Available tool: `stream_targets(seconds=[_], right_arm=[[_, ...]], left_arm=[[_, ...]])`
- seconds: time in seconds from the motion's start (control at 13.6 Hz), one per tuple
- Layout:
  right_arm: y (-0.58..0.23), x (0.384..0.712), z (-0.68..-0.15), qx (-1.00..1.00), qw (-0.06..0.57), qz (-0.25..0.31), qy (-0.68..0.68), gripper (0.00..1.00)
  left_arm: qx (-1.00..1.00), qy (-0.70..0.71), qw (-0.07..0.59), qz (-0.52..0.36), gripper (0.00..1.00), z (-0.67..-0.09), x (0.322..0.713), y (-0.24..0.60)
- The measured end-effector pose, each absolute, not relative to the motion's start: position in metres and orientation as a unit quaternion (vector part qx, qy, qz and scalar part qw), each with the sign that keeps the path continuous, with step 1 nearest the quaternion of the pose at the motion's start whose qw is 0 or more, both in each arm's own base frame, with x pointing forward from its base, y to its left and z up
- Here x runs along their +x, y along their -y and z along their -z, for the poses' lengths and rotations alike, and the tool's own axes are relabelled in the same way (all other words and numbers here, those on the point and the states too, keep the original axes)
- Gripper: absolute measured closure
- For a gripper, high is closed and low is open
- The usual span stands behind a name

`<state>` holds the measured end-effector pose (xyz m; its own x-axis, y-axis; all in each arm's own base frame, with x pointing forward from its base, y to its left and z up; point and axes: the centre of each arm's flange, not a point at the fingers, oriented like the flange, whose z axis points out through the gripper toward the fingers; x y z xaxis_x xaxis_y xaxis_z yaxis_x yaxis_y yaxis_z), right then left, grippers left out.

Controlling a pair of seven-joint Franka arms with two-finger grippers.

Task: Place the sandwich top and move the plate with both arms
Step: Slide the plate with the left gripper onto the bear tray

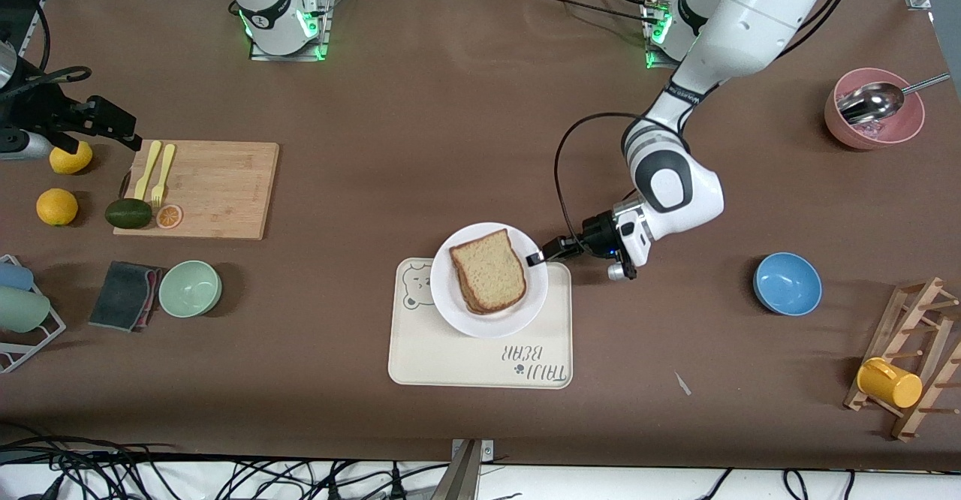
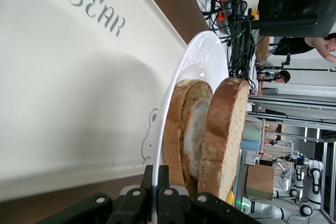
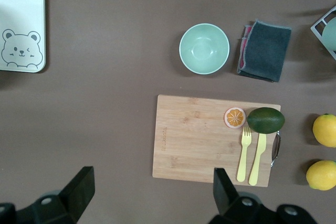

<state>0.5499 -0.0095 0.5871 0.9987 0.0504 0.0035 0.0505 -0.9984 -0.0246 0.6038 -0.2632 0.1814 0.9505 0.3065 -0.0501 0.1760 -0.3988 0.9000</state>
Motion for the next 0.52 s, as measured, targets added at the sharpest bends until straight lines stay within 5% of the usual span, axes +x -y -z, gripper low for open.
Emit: stream_targets(seconds=[0.52], right_arm=[[0.009,0.55,-0.587,-1.0,0.012,0.001,0.025,0.0]], left_arm=[[0.823,-0.167,0.539,-0.059,0.96,-0.145,0.638,0.271]])
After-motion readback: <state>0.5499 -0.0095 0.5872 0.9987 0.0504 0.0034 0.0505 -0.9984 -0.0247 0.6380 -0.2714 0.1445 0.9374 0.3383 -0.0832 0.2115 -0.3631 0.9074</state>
